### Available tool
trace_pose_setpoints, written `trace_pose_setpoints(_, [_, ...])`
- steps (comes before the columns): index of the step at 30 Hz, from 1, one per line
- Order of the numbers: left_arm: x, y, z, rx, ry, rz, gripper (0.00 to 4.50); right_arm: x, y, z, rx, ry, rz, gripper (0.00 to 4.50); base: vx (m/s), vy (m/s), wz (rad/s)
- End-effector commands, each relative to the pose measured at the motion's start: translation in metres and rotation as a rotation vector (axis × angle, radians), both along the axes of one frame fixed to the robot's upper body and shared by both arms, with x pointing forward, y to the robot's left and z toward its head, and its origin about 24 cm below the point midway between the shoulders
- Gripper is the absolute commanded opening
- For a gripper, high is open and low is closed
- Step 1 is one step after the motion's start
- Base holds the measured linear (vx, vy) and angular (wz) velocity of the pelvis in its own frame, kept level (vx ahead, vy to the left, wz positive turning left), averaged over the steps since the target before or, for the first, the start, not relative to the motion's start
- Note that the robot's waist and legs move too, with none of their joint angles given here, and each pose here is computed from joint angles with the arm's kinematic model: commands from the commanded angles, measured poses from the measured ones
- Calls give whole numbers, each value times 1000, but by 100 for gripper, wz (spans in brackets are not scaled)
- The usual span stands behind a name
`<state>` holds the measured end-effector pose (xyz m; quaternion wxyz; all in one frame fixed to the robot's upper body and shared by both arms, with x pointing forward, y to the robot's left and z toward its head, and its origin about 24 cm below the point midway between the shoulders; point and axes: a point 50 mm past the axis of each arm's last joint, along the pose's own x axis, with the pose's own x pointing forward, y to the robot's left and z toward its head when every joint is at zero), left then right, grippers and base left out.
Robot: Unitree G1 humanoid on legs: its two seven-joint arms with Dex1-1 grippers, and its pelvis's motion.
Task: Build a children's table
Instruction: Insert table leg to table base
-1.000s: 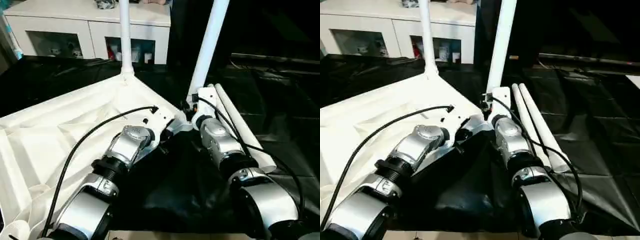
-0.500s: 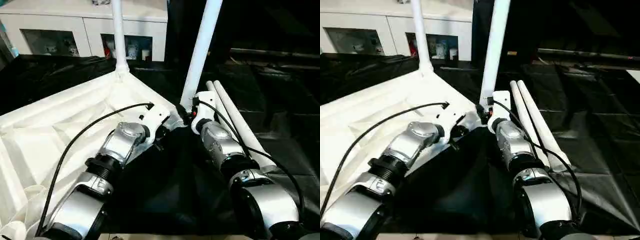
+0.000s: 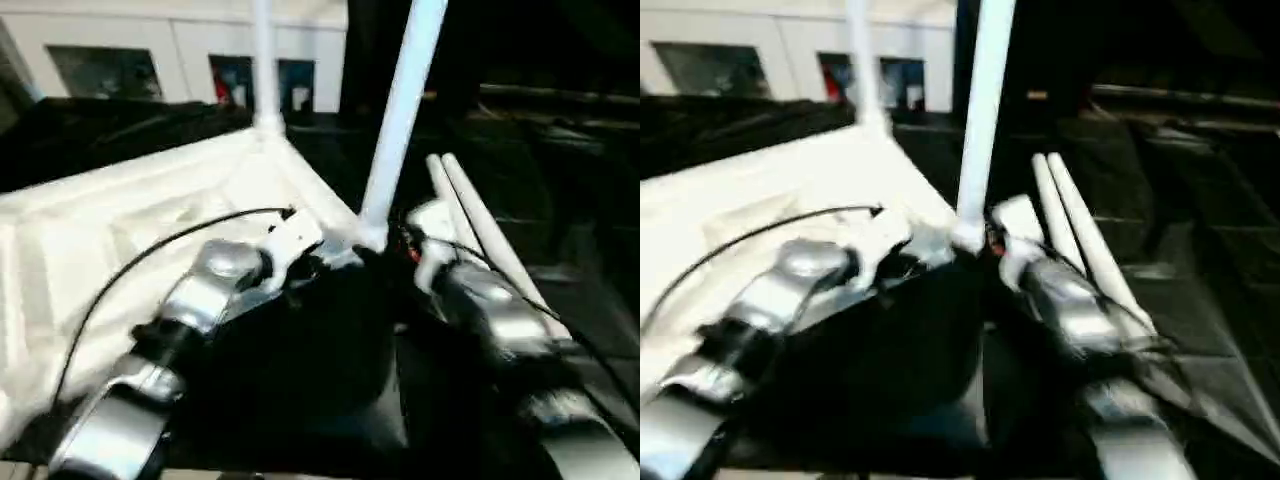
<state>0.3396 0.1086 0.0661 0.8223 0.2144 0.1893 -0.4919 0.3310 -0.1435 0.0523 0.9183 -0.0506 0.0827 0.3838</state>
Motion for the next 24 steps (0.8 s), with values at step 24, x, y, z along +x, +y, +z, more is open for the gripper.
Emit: trace_pose_setpoints(24, [-37,-4,14,-83,29,-393,0,-42,-26,11,-108,101,250,377,0,0,0])
